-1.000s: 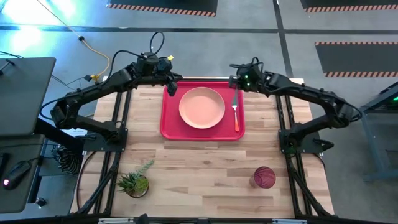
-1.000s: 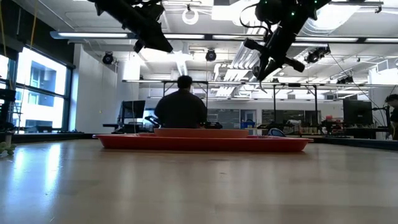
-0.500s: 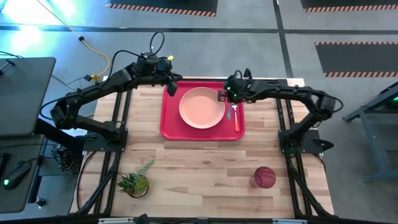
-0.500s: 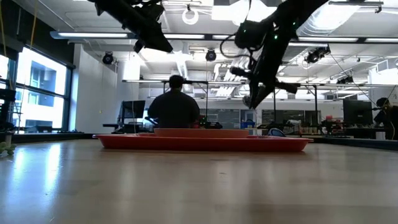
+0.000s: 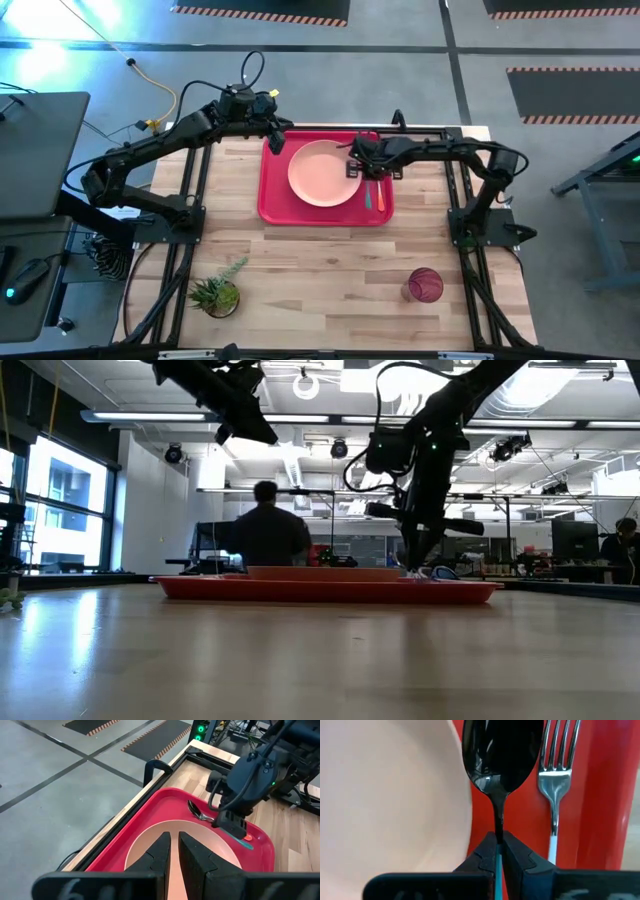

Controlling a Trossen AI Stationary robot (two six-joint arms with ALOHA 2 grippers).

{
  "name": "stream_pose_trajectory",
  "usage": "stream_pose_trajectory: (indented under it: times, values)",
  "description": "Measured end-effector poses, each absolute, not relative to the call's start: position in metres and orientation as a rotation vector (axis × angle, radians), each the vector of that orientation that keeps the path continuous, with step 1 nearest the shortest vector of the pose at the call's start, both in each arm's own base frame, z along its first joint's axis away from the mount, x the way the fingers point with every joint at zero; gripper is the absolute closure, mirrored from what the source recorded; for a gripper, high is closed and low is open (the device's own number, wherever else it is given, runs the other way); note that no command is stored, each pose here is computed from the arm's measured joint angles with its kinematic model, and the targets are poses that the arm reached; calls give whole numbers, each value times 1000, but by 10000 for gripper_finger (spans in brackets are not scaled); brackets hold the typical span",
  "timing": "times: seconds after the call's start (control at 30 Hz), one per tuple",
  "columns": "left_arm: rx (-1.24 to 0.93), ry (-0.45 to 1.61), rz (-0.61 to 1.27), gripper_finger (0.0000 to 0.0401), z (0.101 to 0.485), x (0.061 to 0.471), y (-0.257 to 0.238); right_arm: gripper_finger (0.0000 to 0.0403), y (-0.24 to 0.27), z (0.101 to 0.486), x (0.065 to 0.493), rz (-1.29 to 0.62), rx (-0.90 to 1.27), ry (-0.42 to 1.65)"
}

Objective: Pick and place plate/cup/fork/spoon on tray
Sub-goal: Put the blue spoon on the red serving tray to the right of the light orange plate

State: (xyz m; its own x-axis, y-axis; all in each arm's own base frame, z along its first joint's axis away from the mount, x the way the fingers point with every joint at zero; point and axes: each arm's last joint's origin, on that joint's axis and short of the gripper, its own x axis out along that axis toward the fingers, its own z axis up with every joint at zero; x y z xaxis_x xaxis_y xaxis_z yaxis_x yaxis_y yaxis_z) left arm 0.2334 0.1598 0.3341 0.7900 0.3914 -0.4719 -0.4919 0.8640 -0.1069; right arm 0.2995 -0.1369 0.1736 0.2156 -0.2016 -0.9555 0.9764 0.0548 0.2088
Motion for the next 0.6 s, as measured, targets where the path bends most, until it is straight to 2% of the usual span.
stream_pose_trajectory:
  times: [0.6]
  values:
    - [-230,456,480,375,334,233,160,402,-133,149,304,-1134,1162,1031]
